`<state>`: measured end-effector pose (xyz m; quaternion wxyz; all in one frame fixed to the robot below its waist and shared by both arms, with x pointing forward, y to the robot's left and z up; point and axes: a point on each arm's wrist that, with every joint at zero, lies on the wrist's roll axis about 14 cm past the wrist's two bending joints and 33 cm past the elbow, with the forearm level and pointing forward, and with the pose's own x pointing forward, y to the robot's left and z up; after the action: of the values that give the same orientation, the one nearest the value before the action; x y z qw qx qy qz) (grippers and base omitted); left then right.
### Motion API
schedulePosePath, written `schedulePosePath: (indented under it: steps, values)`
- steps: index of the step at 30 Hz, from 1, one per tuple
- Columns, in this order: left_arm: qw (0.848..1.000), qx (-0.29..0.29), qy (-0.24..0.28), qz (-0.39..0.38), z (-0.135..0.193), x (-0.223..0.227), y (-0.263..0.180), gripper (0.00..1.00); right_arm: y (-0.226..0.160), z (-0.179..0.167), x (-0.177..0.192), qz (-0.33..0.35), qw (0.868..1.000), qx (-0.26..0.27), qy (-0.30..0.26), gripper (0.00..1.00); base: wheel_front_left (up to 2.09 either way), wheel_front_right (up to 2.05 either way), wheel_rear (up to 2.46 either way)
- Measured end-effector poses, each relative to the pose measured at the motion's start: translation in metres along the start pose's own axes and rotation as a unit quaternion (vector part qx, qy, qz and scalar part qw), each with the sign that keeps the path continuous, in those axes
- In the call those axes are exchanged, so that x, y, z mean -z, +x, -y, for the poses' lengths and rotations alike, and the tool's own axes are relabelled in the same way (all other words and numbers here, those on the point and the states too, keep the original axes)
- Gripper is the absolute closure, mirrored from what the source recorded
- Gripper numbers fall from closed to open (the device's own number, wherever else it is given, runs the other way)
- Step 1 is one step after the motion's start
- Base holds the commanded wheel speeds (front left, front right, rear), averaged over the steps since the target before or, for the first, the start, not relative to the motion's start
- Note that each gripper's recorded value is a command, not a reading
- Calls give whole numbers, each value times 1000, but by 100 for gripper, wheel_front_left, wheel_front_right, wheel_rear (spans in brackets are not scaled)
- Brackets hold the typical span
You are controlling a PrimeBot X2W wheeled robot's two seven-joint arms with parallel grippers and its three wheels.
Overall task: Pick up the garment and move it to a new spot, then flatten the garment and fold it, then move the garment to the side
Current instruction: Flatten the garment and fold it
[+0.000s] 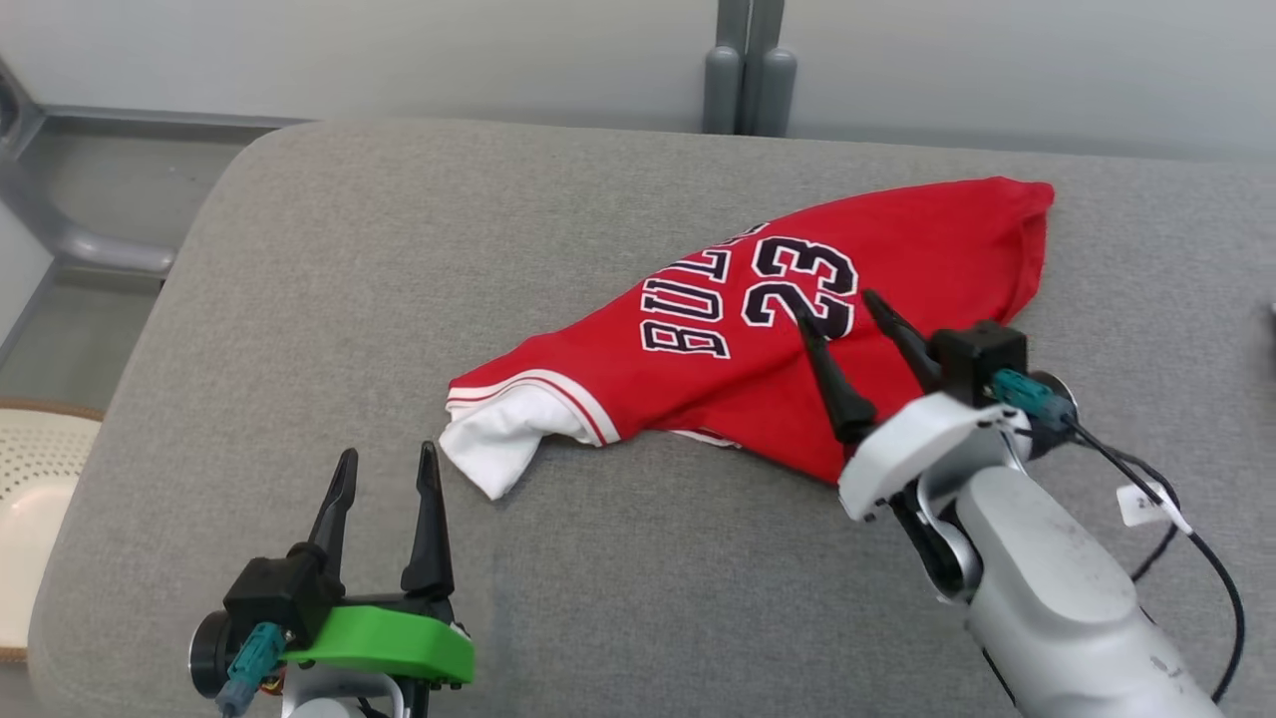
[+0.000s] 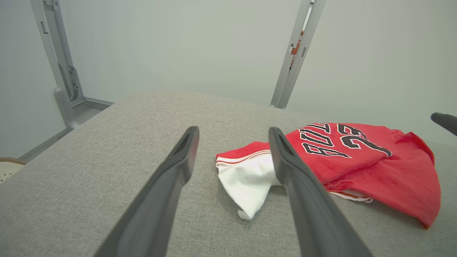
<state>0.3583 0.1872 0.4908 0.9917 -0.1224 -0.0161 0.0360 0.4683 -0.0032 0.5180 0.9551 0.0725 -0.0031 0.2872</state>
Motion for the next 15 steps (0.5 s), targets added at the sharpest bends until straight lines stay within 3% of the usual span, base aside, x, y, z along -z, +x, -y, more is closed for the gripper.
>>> schedulePosePath:
  steps: [7, 15]
  values:
    - [999, 35, -2, -2, 22, 2, 4, 0, -65, 64, 23, -20, 992, 122, -1, 0, 0, 0, 0]
    - [999, 34, -1, -5, 19, 4, 1, 0, -91, 77, 62, -79, 984, 160, 0, 0, 0, 0, 0]
